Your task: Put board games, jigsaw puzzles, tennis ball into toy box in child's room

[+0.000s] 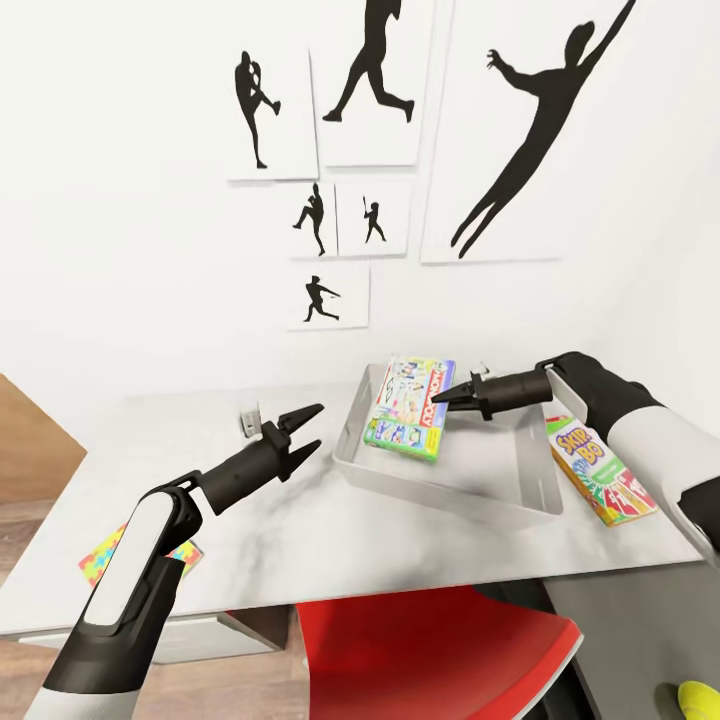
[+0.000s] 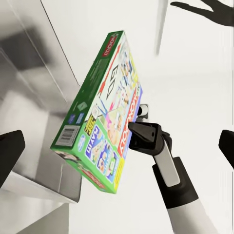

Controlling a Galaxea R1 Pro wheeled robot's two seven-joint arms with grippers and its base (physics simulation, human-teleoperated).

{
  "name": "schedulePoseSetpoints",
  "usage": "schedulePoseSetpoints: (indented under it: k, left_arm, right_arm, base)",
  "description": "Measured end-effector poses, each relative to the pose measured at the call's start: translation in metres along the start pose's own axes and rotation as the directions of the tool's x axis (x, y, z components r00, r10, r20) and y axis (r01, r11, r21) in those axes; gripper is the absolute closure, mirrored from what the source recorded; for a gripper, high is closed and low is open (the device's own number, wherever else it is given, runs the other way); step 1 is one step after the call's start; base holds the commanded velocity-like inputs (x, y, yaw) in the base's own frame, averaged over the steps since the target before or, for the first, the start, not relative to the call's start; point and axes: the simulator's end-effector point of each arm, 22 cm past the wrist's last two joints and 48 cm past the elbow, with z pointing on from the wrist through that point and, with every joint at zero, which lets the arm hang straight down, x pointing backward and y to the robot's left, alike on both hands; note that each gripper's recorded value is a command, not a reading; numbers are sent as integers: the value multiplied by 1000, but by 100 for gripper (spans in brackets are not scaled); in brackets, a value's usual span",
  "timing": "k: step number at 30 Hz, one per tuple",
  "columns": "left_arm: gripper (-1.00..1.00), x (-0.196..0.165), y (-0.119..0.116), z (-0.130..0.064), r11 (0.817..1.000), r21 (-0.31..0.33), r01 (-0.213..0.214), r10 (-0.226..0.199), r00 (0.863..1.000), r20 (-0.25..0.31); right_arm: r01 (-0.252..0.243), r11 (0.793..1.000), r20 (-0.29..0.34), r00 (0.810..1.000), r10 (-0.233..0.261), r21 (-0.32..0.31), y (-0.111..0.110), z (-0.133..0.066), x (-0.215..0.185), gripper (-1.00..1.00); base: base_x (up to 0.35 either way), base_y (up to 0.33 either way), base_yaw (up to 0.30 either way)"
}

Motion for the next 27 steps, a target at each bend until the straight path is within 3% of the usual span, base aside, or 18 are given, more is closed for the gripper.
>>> schedulePoseSetpoints:
  k: [4, 10, 17, 27]
  left_arm:
    - [-100, 0, -3, 0, 1000, 21, 7, -7, 1000, -3]
    - [-100, 3, -26, -4, 989, 143, 34, -30, 999, -24]
    - [-100, 4, -39, -10, 971, 231, 53, -45, 998, -38]
    - [-100, 3, -39, -13, 961, 268, 70, -59, 997, -47]
  right_arm:
    - [-3, 1000, -2, 1000, 3, 2, -3, 1, 0, 100]
    - [-13, 1000, -7, 1000, 13, 1, -8, 4, 1, 100]
    - [-23, 1000, -11, 1000, 23, 0, -15, 8, 3, 100]
    - [-37, 999, -19, 999, 37, 0, -24, 13, 5, 100]
  base:
    - [0, 0, 0]
    - [0, 0, 0]
    - [0, 0, 0]
    - [0, 0, 0]
